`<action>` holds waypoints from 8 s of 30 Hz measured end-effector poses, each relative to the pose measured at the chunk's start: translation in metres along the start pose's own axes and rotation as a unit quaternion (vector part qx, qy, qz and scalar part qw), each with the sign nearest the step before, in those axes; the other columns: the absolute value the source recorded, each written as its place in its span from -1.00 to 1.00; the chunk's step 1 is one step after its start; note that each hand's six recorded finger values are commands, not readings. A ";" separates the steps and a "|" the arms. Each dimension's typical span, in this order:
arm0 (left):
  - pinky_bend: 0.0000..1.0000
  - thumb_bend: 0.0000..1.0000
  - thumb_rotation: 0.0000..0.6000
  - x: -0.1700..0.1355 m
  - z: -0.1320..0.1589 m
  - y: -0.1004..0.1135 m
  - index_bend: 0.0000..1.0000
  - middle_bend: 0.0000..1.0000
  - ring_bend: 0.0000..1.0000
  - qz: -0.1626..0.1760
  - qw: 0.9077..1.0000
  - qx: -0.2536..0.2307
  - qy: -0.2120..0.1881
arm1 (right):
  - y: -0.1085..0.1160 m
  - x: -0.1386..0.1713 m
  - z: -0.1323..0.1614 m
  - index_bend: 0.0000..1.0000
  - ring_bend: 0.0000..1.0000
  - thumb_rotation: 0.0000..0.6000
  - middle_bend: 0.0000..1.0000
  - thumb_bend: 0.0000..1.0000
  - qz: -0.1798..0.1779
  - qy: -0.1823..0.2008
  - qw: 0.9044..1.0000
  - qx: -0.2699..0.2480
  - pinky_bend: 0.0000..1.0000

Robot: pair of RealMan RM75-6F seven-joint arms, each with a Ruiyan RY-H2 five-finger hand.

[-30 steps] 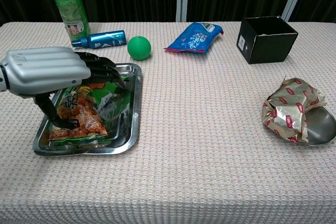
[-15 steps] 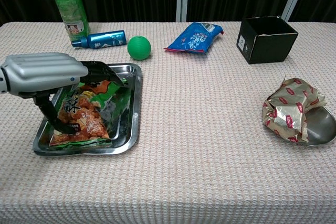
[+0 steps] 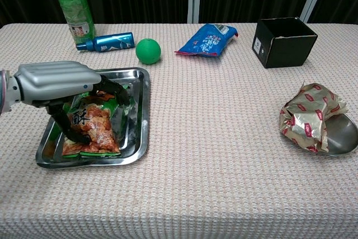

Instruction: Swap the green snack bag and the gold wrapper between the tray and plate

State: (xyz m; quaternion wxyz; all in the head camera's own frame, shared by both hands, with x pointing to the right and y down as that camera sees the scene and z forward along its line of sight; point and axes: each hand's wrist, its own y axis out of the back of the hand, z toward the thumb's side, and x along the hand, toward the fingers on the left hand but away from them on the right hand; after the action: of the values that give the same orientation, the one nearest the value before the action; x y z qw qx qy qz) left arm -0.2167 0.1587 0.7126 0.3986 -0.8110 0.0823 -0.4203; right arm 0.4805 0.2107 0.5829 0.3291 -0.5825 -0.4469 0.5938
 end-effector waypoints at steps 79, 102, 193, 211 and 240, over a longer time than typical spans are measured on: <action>-0.49 -0.70 1.00 0.158 0.037 0.107 -0.81 -0.94 -0.92 0.170 0.984 -0.035 -0.049 | 0.000 0.001 0.001 -1.00 -1.00 1.00 -1.00 -0.49 -0.020 0.012 1.000 -0.019 -1.00; -0.58 -0.71 1.00 -0.117 -0.105 0.013 -0.81 -0.85 -0.94 0.154 0.963 -0.075 0.209 | -0.016 -0.058 0.099 -1.00 -1.00 1.00 -1.00 -0.56 0.082 0.190 0.965 0.159 -1.00; -0.58 -0.71 1.00 -0.206 -0.134 -0.034 -0.81 -0.85 -0.94 0.190 0.932 -0.137 0.276 | -0.076 -0.173 0.335 -1.00 -1.00 1.00 -0.98 -0.79 0.111 0.333 0.904 0.244 -1.00; -0.58 -0.71 1.00 -0.210 -0.137 -0.042 -0.81 -0.85 -0.94 0.187 0.932 -0.128 0.283 | -0.110 -0.160 0.373 -1.00 -1.00 1.00 -1.00 -0.77 0.087 0.433 0.845 0.301 -1.00; -0.57 -0.71 1.00 -0.215 -0.138 -0.046 -0.80 -0.85 -0.94 0.185 0.928 -0.149 0.288 | -0.118 -0.169 0.358 0.46 -0.01 1.00 0.22 -0.50 0.083 0.414 0.852 0.310 0.10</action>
State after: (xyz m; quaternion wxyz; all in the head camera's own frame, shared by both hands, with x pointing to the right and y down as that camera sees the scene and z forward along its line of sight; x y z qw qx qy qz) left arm -0.4651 0.2100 0.6587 0.3028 -0.6755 0.4037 -0.5376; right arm 0.1296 0.0490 0.7297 0.5965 -0.6770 -0.0115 0.4311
